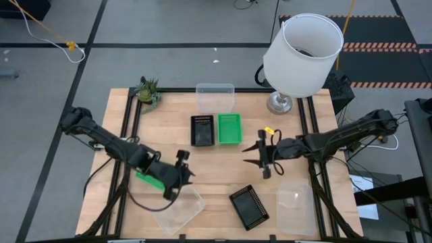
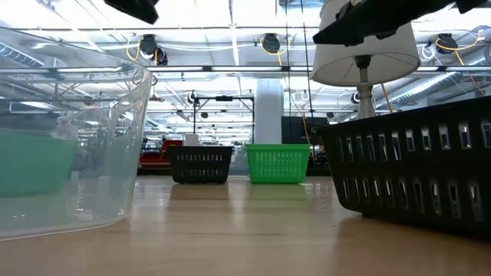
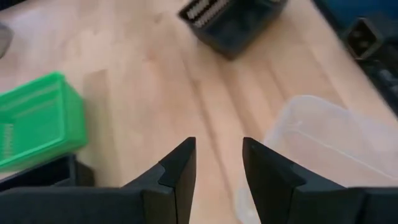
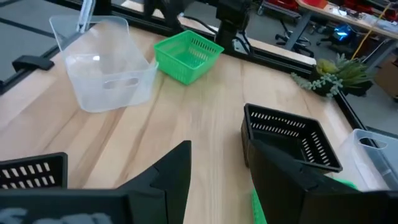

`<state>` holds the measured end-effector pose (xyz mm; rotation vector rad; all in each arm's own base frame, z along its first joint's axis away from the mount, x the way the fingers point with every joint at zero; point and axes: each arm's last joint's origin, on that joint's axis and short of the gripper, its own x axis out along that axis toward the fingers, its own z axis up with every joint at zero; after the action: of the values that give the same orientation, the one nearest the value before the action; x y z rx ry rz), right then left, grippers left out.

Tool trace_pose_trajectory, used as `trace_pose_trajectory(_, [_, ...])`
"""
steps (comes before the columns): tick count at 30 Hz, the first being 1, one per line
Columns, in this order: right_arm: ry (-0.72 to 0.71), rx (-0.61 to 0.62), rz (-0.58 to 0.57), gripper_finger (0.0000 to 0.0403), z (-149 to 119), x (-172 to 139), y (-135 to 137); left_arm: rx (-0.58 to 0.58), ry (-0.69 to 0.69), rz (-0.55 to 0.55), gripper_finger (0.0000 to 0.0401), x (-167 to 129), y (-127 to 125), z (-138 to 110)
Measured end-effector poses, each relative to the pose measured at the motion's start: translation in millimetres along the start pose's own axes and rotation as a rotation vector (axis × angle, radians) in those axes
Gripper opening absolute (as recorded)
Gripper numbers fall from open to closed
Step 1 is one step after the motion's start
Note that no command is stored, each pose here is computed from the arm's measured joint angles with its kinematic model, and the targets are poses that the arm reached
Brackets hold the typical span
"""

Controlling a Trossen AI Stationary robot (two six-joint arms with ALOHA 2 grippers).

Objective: Stack baskets by color
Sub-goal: Stack the bottom left transparent bin on the top transparent bin

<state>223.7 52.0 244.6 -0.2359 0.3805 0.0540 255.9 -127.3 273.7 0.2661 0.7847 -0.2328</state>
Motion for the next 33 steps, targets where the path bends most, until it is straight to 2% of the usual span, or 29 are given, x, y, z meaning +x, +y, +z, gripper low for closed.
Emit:
trace_pose_trajectory(9, [0.015, -0.01, 0.001, 0.0155, -1, -1, 0, 0.026, 0.159, -0.093, 0.0131, 45, -21, -12])
trace_pose_trajectory(17, [0.027, -0.03, 0.002, 0.0155, -2, -1, 0, 0.043, 0.34, -0.078, 0.0143, 76, -12, -31])
trace_pose_trajectory(21, [0.036, -0.035, 0.003, 0.0155, -3, -1, 0, 0.053, 0.356, -0.138, 0.014, 82, -6, -33])
trace_pose_trajectory(25, [0.056, -0.043, 0.005, 0.0155, -5, -1, 0, 0.046, 0.361, -0.172, 0.0109, 85, 2, -34])
trace_pose_trajectory(31, [0.06, -0.052, 0.006, 0.0155, -6, -1, 0, 0.037, 0.359, -0.238, 0.0023, 86, 8, -35])
trace_pose_trajectory(33, [0.06, -0.062, 0.006, 0.0155, -6, -1, 0, 0.0, 0.361, -0.252, 0.0011, 86, 9, -35])
